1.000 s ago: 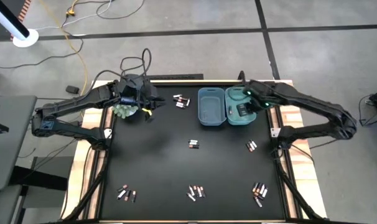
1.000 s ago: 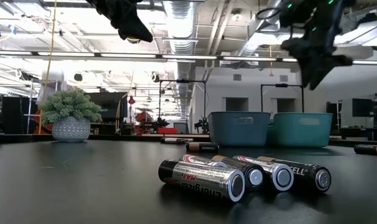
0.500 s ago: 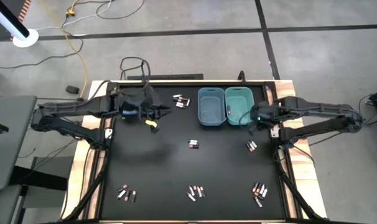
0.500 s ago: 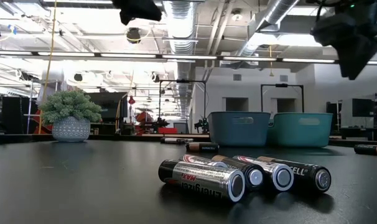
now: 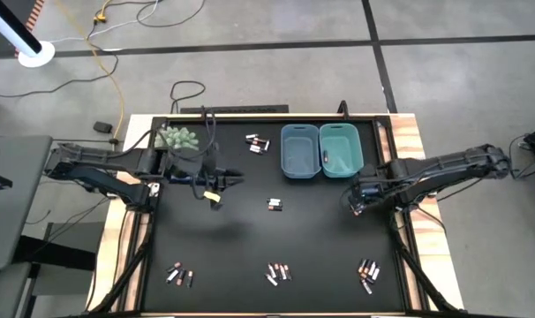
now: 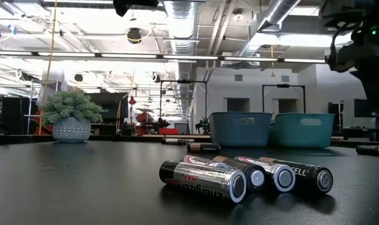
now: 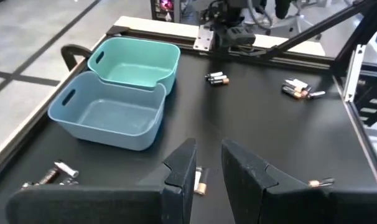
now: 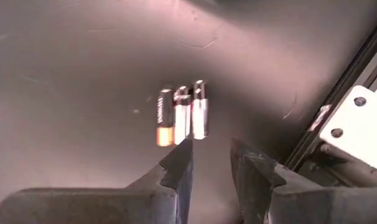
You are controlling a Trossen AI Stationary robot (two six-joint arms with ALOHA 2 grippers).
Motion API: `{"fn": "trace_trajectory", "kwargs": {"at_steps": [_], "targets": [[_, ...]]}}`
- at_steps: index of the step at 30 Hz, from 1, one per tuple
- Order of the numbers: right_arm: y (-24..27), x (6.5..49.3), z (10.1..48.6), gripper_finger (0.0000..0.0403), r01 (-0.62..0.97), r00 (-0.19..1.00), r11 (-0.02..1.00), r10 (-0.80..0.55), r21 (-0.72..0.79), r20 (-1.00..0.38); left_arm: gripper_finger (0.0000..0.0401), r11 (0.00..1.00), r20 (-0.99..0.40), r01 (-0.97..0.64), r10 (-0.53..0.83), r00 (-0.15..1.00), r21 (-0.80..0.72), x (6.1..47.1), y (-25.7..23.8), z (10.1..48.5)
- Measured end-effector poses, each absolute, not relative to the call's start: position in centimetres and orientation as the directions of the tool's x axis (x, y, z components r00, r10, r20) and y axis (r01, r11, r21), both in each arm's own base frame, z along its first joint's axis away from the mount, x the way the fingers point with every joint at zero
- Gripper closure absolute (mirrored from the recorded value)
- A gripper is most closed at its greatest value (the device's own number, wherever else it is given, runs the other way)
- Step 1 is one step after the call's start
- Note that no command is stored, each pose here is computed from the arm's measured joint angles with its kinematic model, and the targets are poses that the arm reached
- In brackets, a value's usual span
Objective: Sort batteries
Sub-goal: Put the silver battery into the blue bin
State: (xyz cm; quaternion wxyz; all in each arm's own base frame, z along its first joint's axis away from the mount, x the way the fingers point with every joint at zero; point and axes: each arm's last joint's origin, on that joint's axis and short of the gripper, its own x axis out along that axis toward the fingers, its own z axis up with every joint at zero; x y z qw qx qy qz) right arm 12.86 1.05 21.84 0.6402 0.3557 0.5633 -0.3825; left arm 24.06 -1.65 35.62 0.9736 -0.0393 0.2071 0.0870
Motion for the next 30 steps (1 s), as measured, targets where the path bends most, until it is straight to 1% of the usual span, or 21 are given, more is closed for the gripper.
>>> {"fn": "trace_trajectory", "kwargs": {"at_steps": [5,9,13,19,22,26,30], "targets": [[0.6,13.0,21.7,0.028,0.889,0.088,0.456,-0.09,0.037,-0.992,0.0331,0.978,-0.416,-0.2,0.162,0.895,-0.05,24.3,-2.1,35.4],[0.4,13.5,21.6,0.028,0.904,0.085,0.426,-0.083,0.041,-0.993,0.0331,0.98,-0.433,-0.194,0.156,0.888,-0.045,24.9,-2.5,34.9],[0.2,14.0,21.0,0.028,0.918,0.041,0.397,-0.075,0.008,-0.996,0.0331,0.981,-0.472,-0.193,0.153,0.868,-0.037,25.9,-2.8,33.8],[-0.2,15.1,19.7,0.028,0.857,-0.052,0.51,-0.044,-0.067,-0.998,0.0331,0.983,-0.523,-0.182,0.14,0.841,-0.029,27.2,-3.0,32.4],[-0.6,15.5,19.1,0.028,0.831,-0.106,0.548,-0.018,-0.098,-0.994,0.0331,0.984,-0.536,-0.174,0.131,0.834,-0.029,27.5,-3.1,32.1],[-1.0,16.0,18.3,0.028,0.806,-0.153,0.577,-0.01,-0.131,-0.988,0.0331,0.984,-0.529,-0.173,0.129,0.839,-0.034,27.4,-3.0,32.2],[-1.4,16.6,17.7,0.028,0.796,-0.148,0.595,0.011,-0.113,-0.989,0.0331,0.985,-0.519,-0.17,0.129,0.845,-0.033,27.2,-3.0,32.5]]}}
